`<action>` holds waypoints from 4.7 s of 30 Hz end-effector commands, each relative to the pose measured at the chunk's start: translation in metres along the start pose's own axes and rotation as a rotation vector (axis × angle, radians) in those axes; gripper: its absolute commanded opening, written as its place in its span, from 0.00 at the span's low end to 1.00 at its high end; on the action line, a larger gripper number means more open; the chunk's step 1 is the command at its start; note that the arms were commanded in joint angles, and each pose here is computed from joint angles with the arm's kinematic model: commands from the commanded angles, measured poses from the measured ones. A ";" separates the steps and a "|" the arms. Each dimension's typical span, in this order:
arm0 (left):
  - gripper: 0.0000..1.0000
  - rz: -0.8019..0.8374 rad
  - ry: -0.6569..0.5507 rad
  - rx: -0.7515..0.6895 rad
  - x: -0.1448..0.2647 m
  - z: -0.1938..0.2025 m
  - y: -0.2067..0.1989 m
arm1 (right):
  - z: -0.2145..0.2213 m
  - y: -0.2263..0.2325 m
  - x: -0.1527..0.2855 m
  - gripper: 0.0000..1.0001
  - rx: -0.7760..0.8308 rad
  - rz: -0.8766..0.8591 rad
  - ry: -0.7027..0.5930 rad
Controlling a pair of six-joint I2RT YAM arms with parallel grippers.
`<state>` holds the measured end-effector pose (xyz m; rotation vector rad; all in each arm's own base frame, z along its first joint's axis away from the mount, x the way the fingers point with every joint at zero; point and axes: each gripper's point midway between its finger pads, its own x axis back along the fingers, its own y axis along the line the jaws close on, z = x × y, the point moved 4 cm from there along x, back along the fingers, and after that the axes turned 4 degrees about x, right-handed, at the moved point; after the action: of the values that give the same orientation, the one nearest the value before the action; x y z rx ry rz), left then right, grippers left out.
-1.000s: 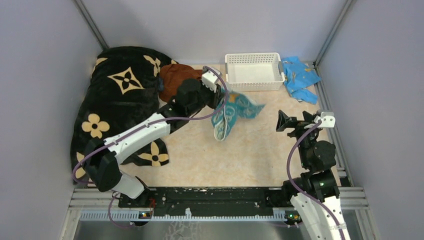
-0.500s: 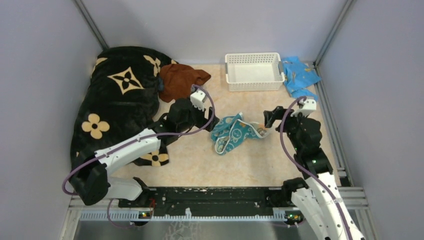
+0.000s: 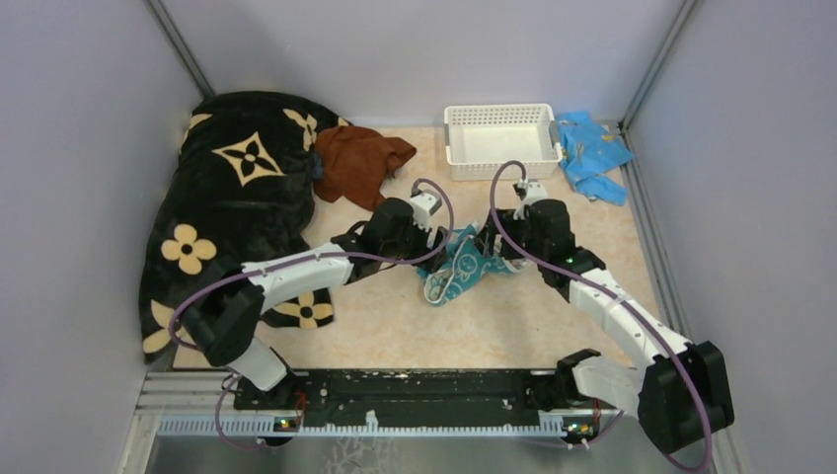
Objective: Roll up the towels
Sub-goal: Place the towel at the center of the board, then flatten out the towel at the center of the board.
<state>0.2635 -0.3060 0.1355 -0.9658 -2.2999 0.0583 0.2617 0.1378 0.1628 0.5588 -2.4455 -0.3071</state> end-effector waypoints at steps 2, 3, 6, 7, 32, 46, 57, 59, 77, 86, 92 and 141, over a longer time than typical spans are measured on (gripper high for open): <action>0.82 0.045 -0.007 -0.043 -0.023 -0.017 -0.009 | -0.034 0.033 -0.005 0.78 0.071 -0.129 -0.093; 0.82 0.041 0.001 -0.043 -0.026 -0.016 -0.008 | -0.031 0.032 -0.006 0.78 0.077 -0.129 -0.085; 0.79 0.036 0.022 -0.047 -0.036 -0.011 -0.006 | -0.023 0.028 -0.008 0.77 0.090 -0.112 -0.058; 0.78 0.031 0.029 -0.049 -0.040 -0.009 -0.005 | -0.021 0.026 -0.009 0.76 0.091 -0.104 -0.050; 0.00 -0.184 -0.086 0.296 0.009 -0.016 0.071 | 0.021 -0.005 0.019 0.00 0.035 0.077 -0.011; 0.27 -0.542 -0.098 0.602 0.090 0.077 0.119 | 0.067 0.000 0.042 0.00 -0.185 0.040 0.068; 0.61 -0.470 -0.146 0.435 0.100 0.020 0.100 | 0.068 0.000 0.053 0.28 -0.177 0.047 0.055; 0.62 -0.472 -0.106 0.388 0.089 0.013 0.094 | 0.059 0.002 0.053 0.39 -0.133 0.029 0.037; 0.53 -0.728 0.139 0.149 -0.023 -0.018 0.137 | 0.038 0.010 0.043 0.55 0.013 -0.022 0.058; 0.49 -0.754 0.244 0.137 -0.046 0.010 0.147 | 0.042 0.008 0.040 0.58 0.026 -0.022 0.068; 0.48 -0.773 0.278 0.136 -0.053 0.024 0.152 | 0.040 0.009 0.039 0.59 0.029 -0.033 0.070; 0.00 -0.710 -0.399 0.288 0.142 -0.123 0.141 | -0.076 0.021 0.093 0.00 0.397 0.351 -0.162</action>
<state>0.3520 -0.1498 0.2058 0.0108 -2.5851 0.1907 0.2337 0.1197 0.2188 0.2977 -2.5337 0.2990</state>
